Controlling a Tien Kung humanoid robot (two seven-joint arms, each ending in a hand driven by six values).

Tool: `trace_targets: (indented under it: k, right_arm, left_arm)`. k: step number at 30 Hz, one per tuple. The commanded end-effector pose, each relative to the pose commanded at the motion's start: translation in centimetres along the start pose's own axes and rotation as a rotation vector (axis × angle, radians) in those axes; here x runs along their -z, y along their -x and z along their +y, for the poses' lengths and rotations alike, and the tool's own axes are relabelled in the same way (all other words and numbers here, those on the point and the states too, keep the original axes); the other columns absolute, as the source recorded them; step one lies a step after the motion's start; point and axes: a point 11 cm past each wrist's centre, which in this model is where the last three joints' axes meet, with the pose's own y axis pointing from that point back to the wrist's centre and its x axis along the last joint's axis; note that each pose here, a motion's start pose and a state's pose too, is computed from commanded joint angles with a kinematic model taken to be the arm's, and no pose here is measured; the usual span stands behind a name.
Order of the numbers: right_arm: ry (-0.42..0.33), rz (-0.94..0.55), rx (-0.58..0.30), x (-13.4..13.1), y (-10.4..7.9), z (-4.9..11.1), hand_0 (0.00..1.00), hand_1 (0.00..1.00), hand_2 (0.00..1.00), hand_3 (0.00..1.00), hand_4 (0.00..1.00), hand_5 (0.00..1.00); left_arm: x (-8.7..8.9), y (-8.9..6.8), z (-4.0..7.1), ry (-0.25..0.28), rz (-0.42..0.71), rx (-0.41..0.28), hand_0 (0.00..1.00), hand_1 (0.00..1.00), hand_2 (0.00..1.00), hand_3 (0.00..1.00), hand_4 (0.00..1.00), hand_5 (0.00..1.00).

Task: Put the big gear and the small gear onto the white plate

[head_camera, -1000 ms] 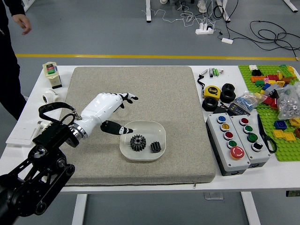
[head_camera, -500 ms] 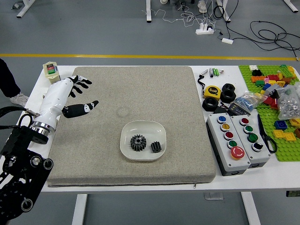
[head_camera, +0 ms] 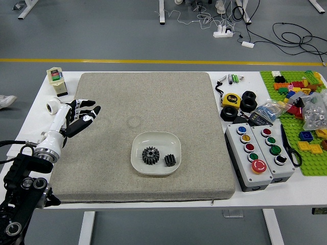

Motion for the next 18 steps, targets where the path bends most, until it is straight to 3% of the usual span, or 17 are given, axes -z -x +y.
trace_targets:
  k: [2, 3, 8, 9, 18]
  right_arm:
    - [-0.001, 0.000, 0.000, 0.0, 0.0, 0.0, 0.606, 0.611, 0.700, 0.567, 0.767, 0.714]
    - [-0.001, 0.000, 0.000, 0.1, 0.0, 0.0, 0.606, 0.612, 0.700, 0.567, 0.767, 0.714]
    - [-0.002, -0.002, 0.000, 0.1, 0.0, 0.0, 0.606, 0.612, 0.700, 0.567, 0.767, 0.714]
    - [-0.002, -0.002, 0.000, 0.2, 0.0, 0.0, 0.606, 0.612, 0.700, 0.567, 0.767, 0.714]
    - [-0.004, -0.002, 0.000, 0.2, 0.0, 0.0, 0.608, 0.611, 0.700, 0.566, 0.767, 0.714]
  left_arm:
    - [0.3, -0.1, 0.1, -0.009, 0.085, -0.001, 0.764, 0.784, 0.854, 0.814, 0.830, 0.726]
    - [0.5, -0.1, 0.2, -0.012, 0.124, -0.004, 0.803, 0.830, 0.894, 0.831, 0.844, 0.807]
    - [0.9, -0.4, 0.3, -0.018, 0.330, -0.029, 0.803, 0.830, 0.894, 0.831, 0.844, 0.807]
    - [1.0, -0.6, 0.3, -0.016, 0.362, -0.039, 0.832, 0.862, 0.922, 0.854, 0.860, 0.853]
    - [1.2, -0.8, 0.3, -0.013, 0.376, -0.056, 0.837, 0.872, 0.928, 0.864, 0.862, 0.877]
